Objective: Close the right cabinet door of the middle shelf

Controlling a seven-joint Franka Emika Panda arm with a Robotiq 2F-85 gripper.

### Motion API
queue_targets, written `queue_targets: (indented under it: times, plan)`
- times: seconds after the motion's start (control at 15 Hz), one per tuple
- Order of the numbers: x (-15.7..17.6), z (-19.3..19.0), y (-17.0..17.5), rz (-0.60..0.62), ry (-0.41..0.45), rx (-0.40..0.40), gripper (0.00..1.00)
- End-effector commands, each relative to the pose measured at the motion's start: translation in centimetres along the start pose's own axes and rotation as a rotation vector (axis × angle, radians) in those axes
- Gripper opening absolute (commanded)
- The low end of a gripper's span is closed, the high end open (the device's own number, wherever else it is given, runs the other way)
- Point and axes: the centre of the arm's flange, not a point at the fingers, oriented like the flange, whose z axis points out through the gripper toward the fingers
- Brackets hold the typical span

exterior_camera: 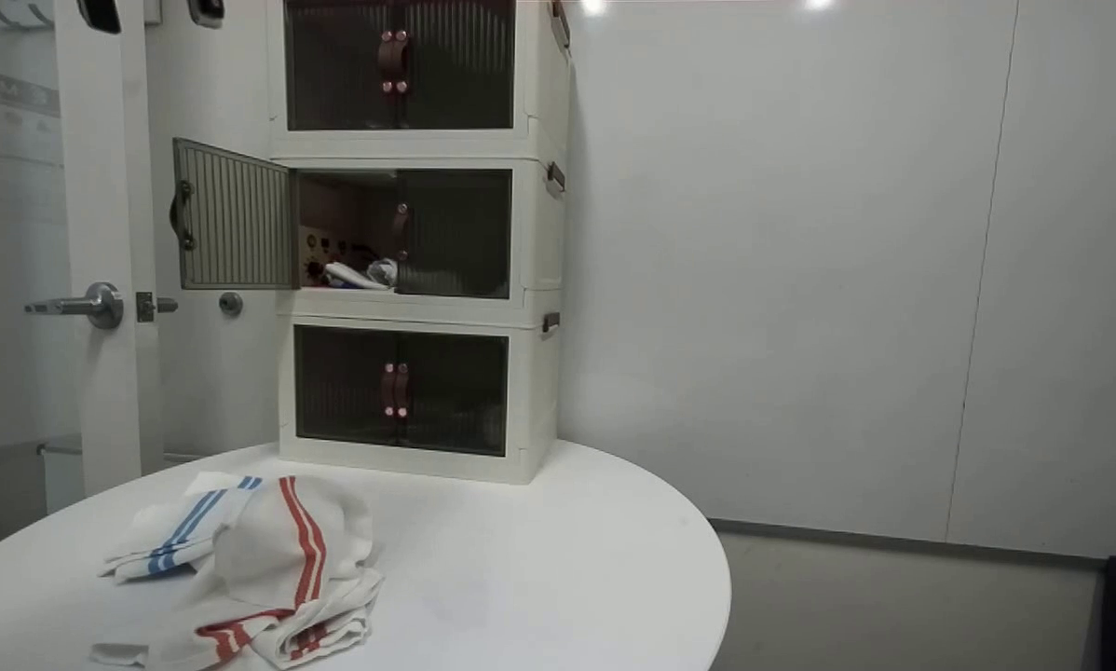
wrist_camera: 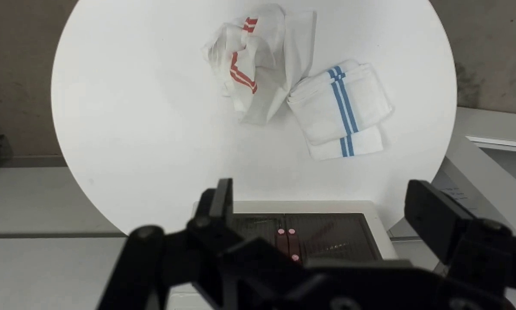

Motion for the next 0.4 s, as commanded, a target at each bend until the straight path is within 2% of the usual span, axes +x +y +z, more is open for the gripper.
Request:
queue_targets:
  times: [0.0, 0.33]
  plan:
    - [-0.15, 0.02, 0.0, 0.0, 0.001, 0.0, 1.0]
    - [-0.26, 0.35, 0.0, 0.0, -0.007, 0.0, 1.0]
